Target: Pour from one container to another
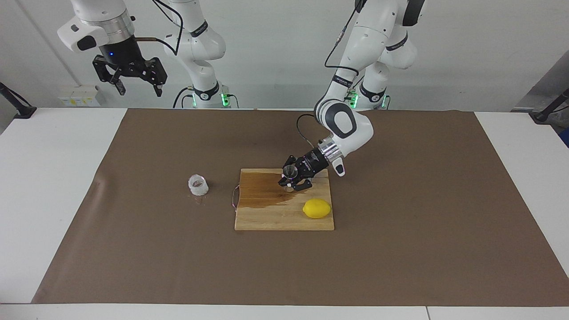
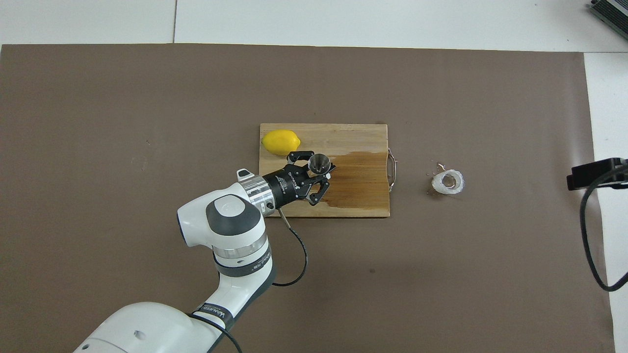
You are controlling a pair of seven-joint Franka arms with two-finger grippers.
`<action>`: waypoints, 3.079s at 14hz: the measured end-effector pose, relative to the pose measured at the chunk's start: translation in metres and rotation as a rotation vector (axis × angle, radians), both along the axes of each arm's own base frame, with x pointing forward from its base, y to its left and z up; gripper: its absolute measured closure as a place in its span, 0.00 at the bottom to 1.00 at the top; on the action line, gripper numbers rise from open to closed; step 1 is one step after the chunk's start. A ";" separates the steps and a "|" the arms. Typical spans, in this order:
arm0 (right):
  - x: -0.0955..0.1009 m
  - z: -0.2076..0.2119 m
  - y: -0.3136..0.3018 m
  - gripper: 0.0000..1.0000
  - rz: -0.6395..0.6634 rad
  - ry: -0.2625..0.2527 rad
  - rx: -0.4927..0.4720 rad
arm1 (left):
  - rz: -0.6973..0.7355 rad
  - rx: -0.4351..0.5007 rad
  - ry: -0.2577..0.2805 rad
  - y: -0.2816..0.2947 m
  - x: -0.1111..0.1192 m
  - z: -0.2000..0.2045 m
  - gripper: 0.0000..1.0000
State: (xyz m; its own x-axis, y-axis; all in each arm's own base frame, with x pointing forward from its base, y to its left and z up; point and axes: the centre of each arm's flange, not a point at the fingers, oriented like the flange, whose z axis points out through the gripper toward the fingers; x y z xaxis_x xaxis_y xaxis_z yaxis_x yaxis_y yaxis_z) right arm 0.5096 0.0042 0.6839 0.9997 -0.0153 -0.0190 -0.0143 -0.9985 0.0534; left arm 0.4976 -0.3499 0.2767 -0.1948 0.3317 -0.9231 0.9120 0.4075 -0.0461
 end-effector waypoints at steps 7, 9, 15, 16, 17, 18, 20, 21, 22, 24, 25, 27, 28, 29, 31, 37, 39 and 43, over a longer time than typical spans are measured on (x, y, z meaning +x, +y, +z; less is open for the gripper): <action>0.000 0.000 0.000 0.00 0.000 0.000 0.000 | 0.020 0.020 0.006 -0.008 -0.003 -0.003 0.91; 0.000 0.000 0.000 0.00 0.000 0.000 0.000 | 0.022 0.026 0.005 -0.010 -0.002 -0.003 0.91; -0.001 -0.001 0.000 0.00 -0.001 0.010 0.000 | 0.016 0.040 -0.007 -0.014 -0.003 -0.004 0.91; -0.001 -0.001 0.000 0.00 -0.001 0.012 0.000 | 0.014 0.042 -0.010 -0.014 -0.003 -0.004 0.85; -0.001 -0.001 0.000 0.00 -0.001 0.012 0.000 | 0.014 0.042 -0.011 -0.014 -0.003 -0.004 0.76; -0.001 -0.001 0.000 0.00 -0.001 0.012 0.000 | 0.013 0.043 -0.012 -0.014 -0.003 -0.004 0.67; -0.001 -0.001 0.000 0.00 -0.001 0.012 0.000 | 0.010 0.046 -0.020 -0.015 -0.003 -0.004 0.61; -0.001 -0.001 0.000 0.00 -0.001 0.012 0.000 | 0.007 0.048 -0.025 -0.015 -0.003 -0.004 0.52; -0.001 -0.001 0.000 0.00 -0.001 0.013 0.000 | 0.005 0.049 -0.029 -0.015 -0.002 -0.004 0.41; -0.001 -0.001 0.000 0.00 -0.001 0.013 0.000 | -0.001 0.054 -0.037 -0.015 -0.002 -0.003 0.37; -0.001 -0.001 0.000 0.00 -0.001 0.013 0.000 | -0.007 0.058 -0.043 -0.015 -0.002 -0.003 0.30; -0.001 -0.001 0.000 0.00 -0.001 0.013 0.000 | -0.031 0.078 -0.064 -0.015 0.001 -0.001 0.07; -0.001 -0.001 0.000 0.00 -0.001 0.013 0.000 | -0.043 0.089 -0.076 -0.014 0.002 0.001 0.00; -0.001 -0.001 0.000 0.00 -0.001 0.013 0.000 | -0.064 0.107 -0.090 -0.013 0.003 0.001 0.00; -0.001 -0.001 0.000 0.00 -0.001 0.013 0.000 | -0.112 0.149 -0.120 -0.013 0.004 0.002 0.00; -0.001 -0.001 0.000 0.00 -0.001 0.013 0.000 | -0.310 0.322 -0.206 -0.001 -0.006 -0.007 0.00; -0.001 -0.001 0.000 0.00 -0.001 0.013 0.000 | -0.356 0.361 -0.233 0.007 -0.014 0.001 0.00; -0.003 -0.002 0.000 0.00 -0.001 0.024 0.000 | -0.515 0.493 -0.345 0.028 -0.025 0.026 0.00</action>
State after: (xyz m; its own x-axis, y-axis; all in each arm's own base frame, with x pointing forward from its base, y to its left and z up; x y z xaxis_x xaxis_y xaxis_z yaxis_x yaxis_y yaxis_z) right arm 0.5070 0.0040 0.6819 0.9990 -0.0166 -0.0426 -0.0142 -0.9984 0.0541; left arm 0.4730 -0.3215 0.3031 0.3645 0.6888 -0.6267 0.9214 -0.1695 0.3497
